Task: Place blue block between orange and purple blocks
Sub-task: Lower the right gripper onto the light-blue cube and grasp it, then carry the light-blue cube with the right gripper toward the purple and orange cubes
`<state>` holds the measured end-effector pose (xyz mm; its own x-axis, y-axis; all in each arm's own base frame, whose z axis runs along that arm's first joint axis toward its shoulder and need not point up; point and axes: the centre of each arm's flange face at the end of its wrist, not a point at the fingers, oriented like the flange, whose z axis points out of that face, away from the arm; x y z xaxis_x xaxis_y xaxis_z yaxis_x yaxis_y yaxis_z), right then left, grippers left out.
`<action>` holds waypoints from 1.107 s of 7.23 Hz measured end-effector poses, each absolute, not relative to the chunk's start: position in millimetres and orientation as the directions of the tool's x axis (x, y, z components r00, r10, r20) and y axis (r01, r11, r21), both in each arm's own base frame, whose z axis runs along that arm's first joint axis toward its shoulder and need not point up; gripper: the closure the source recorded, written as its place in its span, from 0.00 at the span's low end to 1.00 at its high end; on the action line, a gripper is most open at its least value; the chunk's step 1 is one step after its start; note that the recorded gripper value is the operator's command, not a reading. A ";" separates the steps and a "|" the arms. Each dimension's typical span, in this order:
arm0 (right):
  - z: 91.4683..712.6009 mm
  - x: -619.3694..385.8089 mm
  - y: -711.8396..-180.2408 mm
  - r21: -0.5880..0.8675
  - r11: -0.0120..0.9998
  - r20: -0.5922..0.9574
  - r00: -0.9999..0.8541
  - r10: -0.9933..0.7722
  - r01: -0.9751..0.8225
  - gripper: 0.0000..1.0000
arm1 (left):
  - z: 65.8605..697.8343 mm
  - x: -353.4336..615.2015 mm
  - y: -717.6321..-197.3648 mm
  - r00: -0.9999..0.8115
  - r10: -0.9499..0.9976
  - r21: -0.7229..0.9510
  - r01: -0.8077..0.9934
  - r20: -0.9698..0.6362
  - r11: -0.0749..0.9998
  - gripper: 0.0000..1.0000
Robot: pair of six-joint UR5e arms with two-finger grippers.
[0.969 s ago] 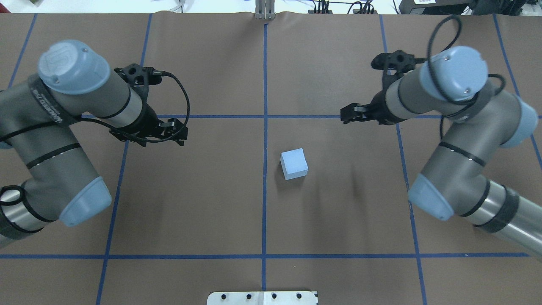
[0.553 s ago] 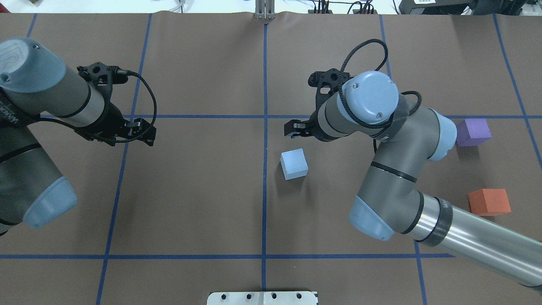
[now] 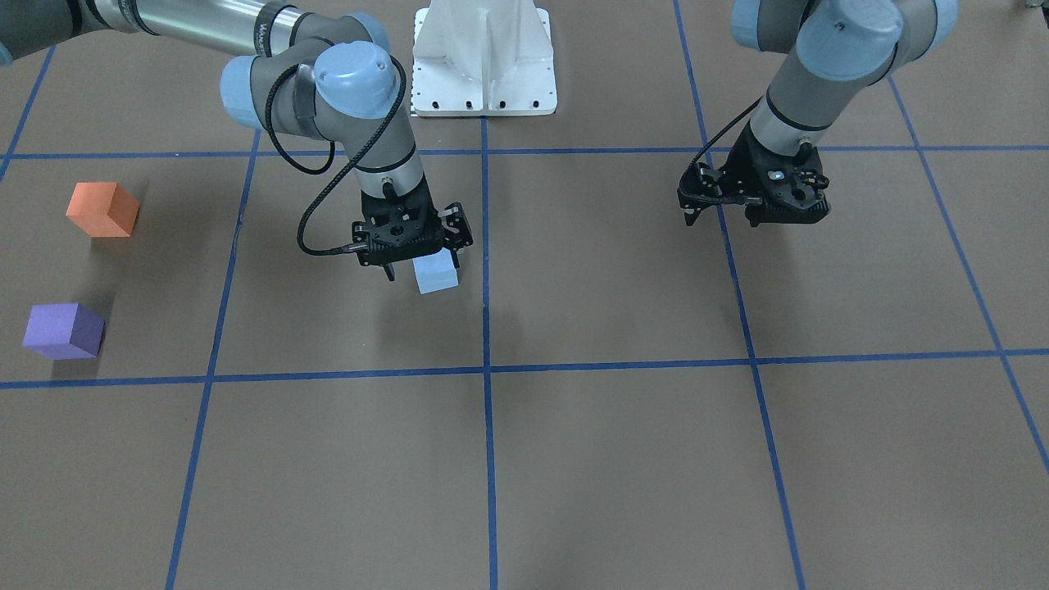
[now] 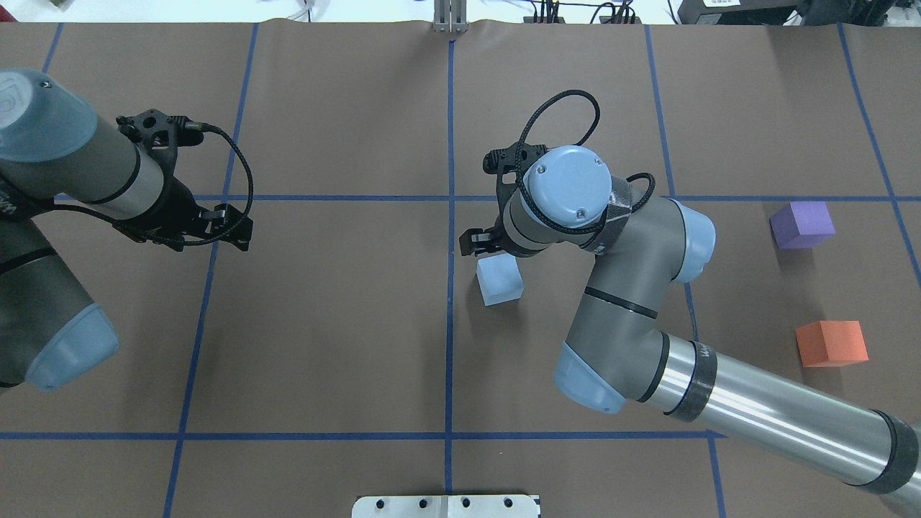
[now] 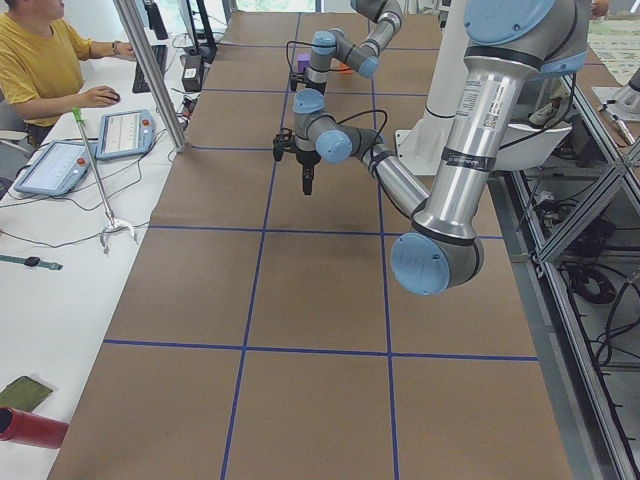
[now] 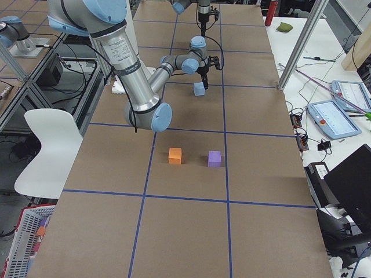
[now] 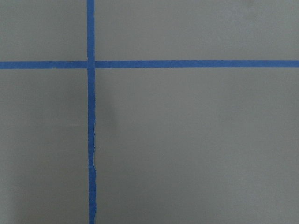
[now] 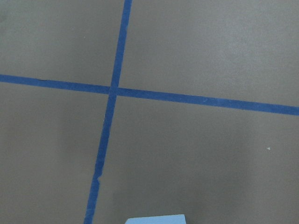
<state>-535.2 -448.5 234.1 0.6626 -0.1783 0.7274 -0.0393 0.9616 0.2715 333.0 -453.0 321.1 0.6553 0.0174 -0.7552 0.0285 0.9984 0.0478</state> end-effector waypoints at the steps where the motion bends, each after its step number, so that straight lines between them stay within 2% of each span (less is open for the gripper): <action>1: 233.9 -538.3 -445.4 0.294 0.956 0.719 0.663 -0.210 -0.017 0.00 | 320.2 332.7 -452.8 0.654 0.017 0.048 0.030 -0.756 0.998 0.00; 4: 236.3 -551.5 -431.5 0.315 0.949 0.706 0.664 -0.247 0.018 0.01 | 319.2 332.0 -452.0 0.653 0.014 0.045 0.032 -0.757 0.998 0.00; 5: 238.2 -556.6 -427.1 0.319 0.947 0.700 0.668 -0.252 0.023 0.05 | 319.5 331.9 -451.8 0.653 0.013 0.045 0.032 -0.757 0.999 0.00; 6: 241.1 -561.4 -424.1 0.324 0.946 0.693 0.675 -0.254 0.024 0.17 | 320.2 331.7 -451.7 0.654 0.012 0.044 0.032 -0.757 0.999 0.00; 7: 243.7 -564.4 -422.8 0.328 0.945 0.686 0.681 -0.255 0.023 0.40 | 321.7 331.5 -451.4 0.655 0.011 0.042 0.032 -0.755 0.999 0.00; 8: 245.0 -565.5 -422.3 0.329 0.944 0.683 0.684 -0.255 0.023 0.69 | 323.3 331.1 -451.0 0.657 0.009 0.039 0.031 -0.754 0.999 0.00</action>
